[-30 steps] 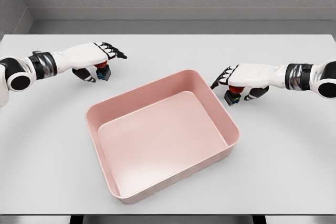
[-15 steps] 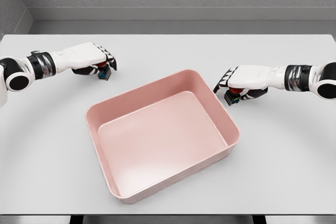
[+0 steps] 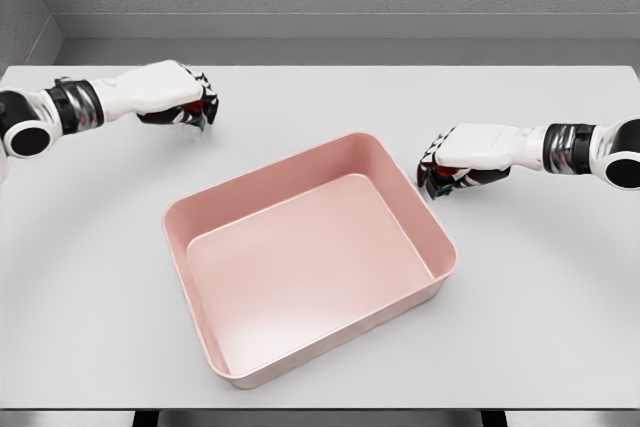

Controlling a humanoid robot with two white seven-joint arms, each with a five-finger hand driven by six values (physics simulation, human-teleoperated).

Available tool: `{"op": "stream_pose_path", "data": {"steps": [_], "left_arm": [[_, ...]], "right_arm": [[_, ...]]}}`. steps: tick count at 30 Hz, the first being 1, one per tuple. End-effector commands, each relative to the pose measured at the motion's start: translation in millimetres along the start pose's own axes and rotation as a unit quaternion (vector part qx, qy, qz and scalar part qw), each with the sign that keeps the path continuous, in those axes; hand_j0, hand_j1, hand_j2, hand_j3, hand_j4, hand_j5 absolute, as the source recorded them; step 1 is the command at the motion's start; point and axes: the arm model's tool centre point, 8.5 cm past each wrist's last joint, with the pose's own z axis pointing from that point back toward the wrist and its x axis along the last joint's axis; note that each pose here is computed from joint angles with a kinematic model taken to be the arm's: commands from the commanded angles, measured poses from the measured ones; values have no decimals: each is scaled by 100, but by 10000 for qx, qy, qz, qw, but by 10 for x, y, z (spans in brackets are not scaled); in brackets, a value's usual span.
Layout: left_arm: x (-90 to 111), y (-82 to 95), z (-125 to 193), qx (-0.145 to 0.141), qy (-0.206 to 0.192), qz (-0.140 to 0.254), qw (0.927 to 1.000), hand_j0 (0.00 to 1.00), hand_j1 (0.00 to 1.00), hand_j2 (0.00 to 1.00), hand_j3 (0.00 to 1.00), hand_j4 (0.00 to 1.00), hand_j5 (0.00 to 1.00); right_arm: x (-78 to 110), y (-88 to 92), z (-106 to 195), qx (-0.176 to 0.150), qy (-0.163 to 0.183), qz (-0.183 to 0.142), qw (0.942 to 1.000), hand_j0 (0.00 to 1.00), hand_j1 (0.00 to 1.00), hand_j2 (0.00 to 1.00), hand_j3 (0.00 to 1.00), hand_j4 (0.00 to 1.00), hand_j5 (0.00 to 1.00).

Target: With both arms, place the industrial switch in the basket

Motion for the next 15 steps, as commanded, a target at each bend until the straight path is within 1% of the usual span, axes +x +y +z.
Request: {"op": "stream_pose_path", "data": {"steps": [1, 2, 5, 6, 8, 11, 13, 14, 15], "left_arm": [[106, 92, 26, 99, -196, -83, 9997, 33, 33, 33, 33, 33, 33], [135, 181, 63, 161, -260, -176, 9994, 33, 33, 33, 33, 33, 33], [236, 309, 147, 253, -441, -347, 9981, 33, 33, 33, 33, 33, 33], [294, 405, 200, 320, -540, -464, 9969, 33, 33, 33, 33, 33, 33], [451, 541, 351, 425, -769, -678, 9938, 33, 33, 33, 33, 33, 33], [749, 681, 602, 538, -1167, -886, 9877, 33, 33, 33, 33, 33, 33], [875, 755, 792, 581, -1299, -970, 9851, 33, 33, 33, 33, 33, 33], [903, 773, 872, 588, -1312, -981, 9847, 33, 33, 33, 33, 33, 33], [945, 792, 894, 606, -1365, -997, 9837, 33, 33, 33, 33, 33, 33]], "right_arm": [[-29, 14, 17, 17, 49, -20, 10000, 50, 50, 50, 50, 50, 50], [-34, -3, 23, -5, 55, -18, 10000, 50, 50, 50, 50, 50, 50], [-51, -47, 45, -43, 86, 13, 10000, 50, 50, 50, 50, 50, 50], [-55, -84, 53, -70, 92, 42, 9999, 50, 50, 50, 50, 50, 50], [-65, -133, 67, -103, 109, 78, 9999, 50, 50, 50, 50, 50, 50], [-73, -216, 81, -158, 122, 142, 9997, 50, 50, 50, 50, 50, 50], [-76, -265, 91, -198, 127, 177, 9996, 50, 50, 50, 50, 50, 50], [-90, -327, 113, -252, 153, 215, 9993, 50, 50, 50, 50, 50, 50], [-92, -338, 118, -256, 158, 222, 9993, 49, 49, 49, 49, 49, 49]]}}
